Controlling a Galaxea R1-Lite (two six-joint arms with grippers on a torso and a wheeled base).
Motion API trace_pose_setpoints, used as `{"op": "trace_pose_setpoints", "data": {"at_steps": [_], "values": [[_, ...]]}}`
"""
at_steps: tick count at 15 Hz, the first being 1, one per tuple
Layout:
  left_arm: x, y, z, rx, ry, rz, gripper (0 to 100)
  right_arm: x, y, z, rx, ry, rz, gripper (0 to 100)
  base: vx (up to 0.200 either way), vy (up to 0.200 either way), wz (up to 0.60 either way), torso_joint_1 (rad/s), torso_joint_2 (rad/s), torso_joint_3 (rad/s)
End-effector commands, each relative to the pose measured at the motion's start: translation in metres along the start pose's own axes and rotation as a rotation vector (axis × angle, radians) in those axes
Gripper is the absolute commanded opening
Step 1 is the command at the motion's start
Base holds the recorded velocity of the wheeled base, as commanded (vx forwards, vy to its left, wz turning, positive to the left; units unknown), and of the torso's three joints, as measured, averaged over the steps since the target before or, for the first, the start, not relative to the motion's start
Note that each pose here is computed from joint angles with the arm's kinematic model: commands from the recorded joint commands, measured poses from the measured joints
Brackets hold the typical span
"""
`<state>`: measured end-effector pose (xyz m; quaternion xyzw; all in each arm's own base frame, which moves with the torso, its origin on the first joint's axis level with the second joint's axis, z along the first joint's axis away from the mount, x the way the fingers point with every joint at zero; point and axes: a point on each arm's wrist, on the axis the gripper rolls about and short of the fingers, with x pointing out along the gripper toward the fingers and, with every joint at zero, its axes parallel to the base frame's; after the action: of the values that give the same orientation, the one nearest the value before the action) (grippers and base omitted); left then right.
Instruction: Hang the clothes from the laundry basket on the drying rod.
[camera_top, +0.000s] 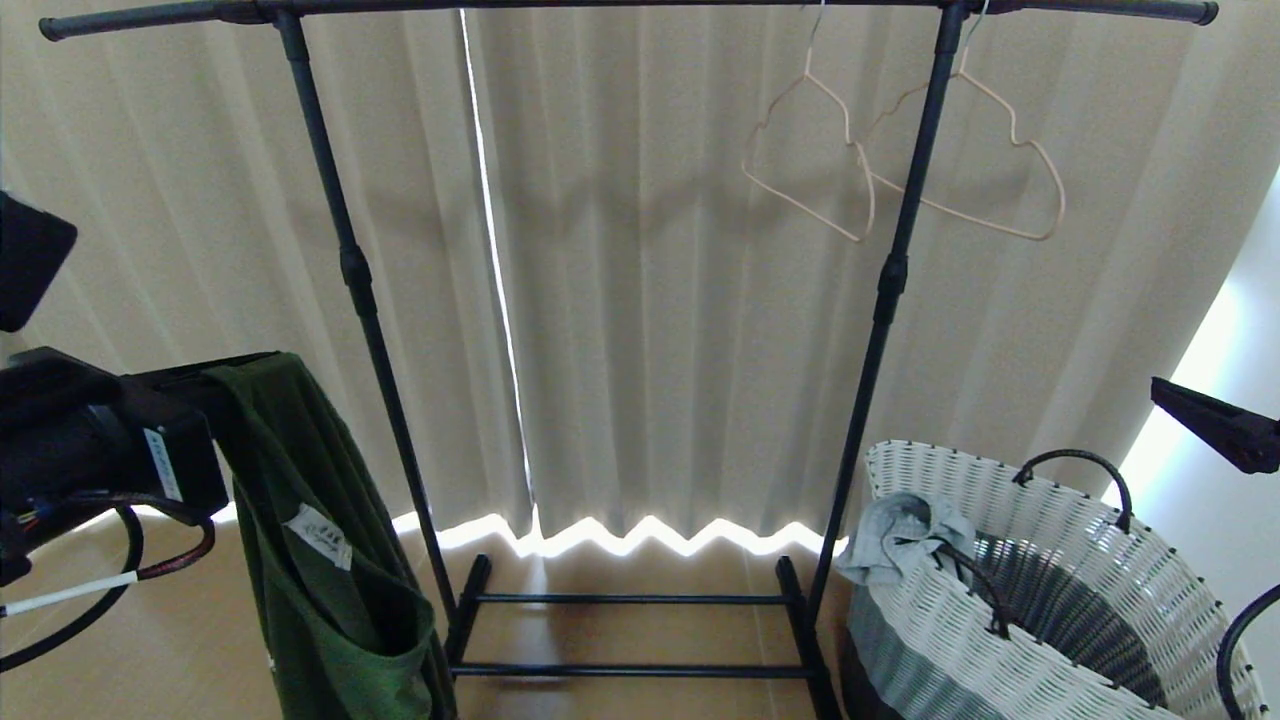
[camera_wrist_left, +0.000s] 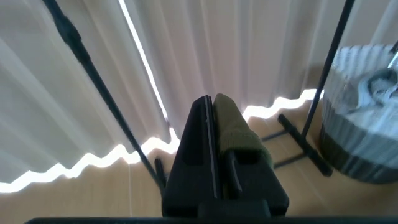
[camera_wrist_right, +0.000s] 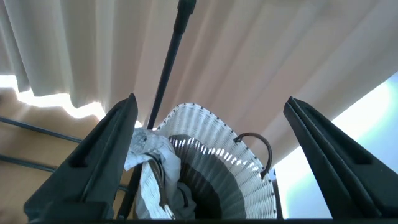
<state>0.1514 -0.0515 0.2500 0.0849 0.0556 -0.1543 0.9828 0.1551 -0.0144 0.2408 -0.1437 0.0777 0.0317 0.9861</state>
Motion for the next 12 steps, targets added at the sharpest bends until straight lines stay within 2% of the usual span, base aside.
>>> {"op": "trace_pose_setpoints", "data": {"at_steps": [1,12], "values": [[-0.0008,0.0002,0.0032,0.001,-0.012,0.0,0,-0.0002,-0.0007,0.0003,0.0,-0.001,-0.004,100,0.0,0.0,0.0,0.0,0.0,0.0],[-0.0073,0.0,0.0035,0.012,-0.029,-0.009,0,-0.0017,-0.0002,-0.0002,0.0,-0.004,-0.002,100,0.0,0.0,0.0,0.002,-0.01,-0.011]]}}
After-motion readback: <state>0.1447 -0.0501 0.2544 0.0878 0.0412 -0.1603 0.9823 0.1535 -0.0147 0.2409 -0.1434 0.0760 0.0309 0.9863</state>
